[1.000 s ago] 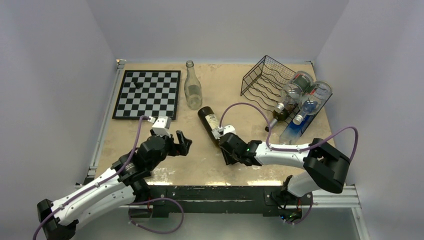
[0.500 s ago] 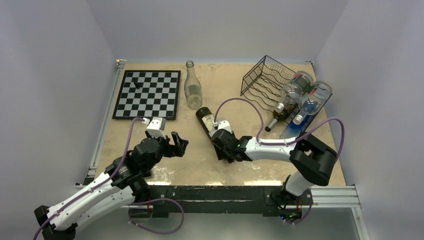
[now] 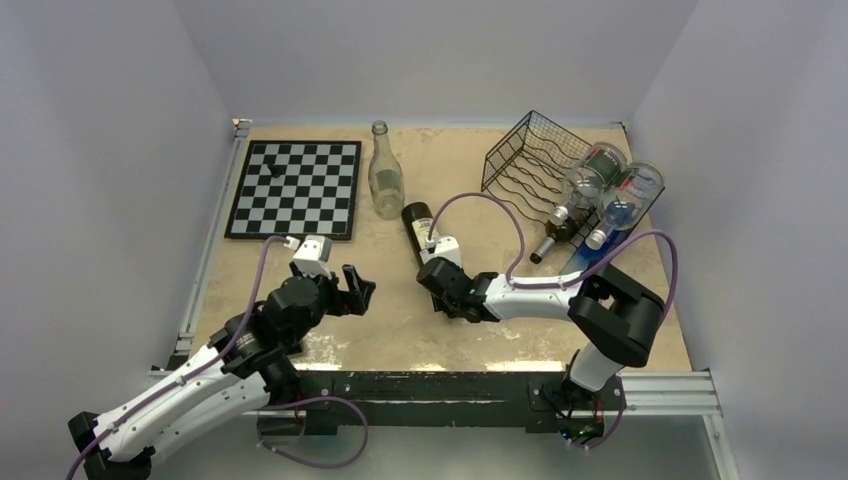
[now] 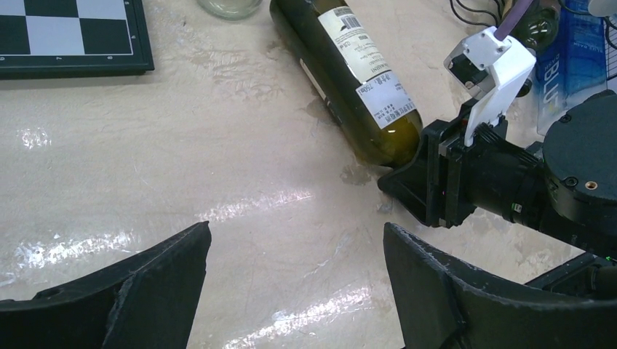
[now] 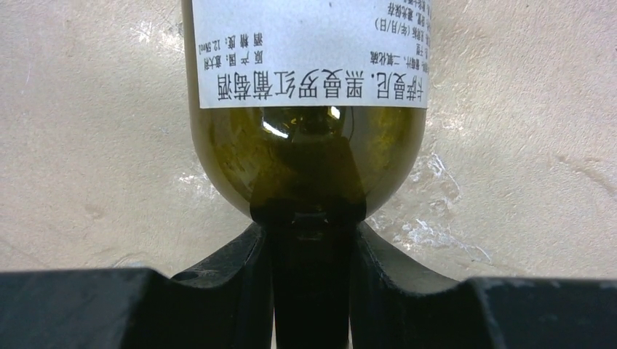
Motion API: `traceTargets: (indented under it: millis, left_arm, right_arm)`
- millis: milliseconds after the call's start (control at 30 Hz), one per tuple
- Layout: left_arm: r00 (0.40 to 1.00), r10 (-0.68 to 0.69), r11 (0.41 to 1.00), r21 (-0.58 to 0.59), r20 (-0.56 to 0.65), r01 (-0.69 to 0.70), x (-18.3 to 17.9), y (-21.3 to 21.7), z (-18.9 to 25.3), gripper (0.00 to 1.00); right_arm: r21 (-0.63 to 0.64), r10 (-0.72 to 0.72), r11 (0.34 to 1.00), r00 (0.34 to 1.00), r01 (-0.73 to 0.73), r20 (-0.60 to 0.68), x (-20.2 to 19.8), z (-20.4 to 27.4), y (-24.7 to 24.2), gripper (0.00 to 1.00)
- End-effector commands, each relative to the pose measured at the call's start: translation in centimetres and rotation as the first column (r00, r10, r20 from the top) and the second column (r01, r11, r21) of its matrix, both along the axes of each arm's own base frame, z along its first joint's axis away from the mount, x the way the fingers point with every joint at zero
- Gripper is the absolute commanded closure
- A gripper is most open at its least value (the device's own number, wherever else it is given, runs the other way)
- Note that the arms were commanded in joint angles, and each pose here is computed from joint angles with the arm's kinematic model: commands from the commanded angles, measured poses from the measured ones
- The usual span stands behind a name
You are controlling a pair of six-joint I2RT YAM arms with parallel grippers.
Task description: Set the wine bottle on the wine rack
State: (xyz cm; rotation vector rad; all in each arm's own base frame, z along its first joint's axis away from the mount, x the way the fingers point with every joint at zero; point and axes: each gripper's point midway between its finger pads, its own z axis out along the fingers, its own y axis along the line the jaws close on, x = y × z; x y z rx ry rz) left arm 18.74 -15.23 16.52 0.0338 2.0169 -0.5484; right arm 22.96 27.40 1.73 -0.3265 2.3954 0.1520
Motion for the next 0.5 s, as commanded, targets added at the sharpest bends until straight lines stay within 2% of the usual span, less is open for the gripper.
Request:
traceTargets:
  millis: [0,167,300,467]
  left_arm:
    - [0.999,0.011,1.0,-0.017,0.05,-0.01,0.3,0.3,2.4,0.08]
    - [0.999,0.011,1.0,-0.019,0.052,-0.01,0.2,0.5,2.6,0.08]
    - [0.999,0.01,1.0,-0.02,0.049,-0.009,0.1,0.5,2.5,0.08]
    - [0.999,0.004,1.0,-0.023,0.047,-0.003,0.0,0.5,2.5,0.08]
  right_arm:
    - [-0.079,-0.069,0.995,0.998,0.068,-0.006,-0.2,-0.8,-2.6,1.0]
    - [-0.026,-0.086,0.996,0.995,0.087,0.053,-0.1,3.4,-3.3,1.0]
    - [-0.008,-0.047,0.999,0.994,0.048,0.101,0.2,6.3,-3.4,1.0]
    - [0.002,-0.036,0.999,0.989,0.036,0.141,0.5,8.4,-3.6,1.0]
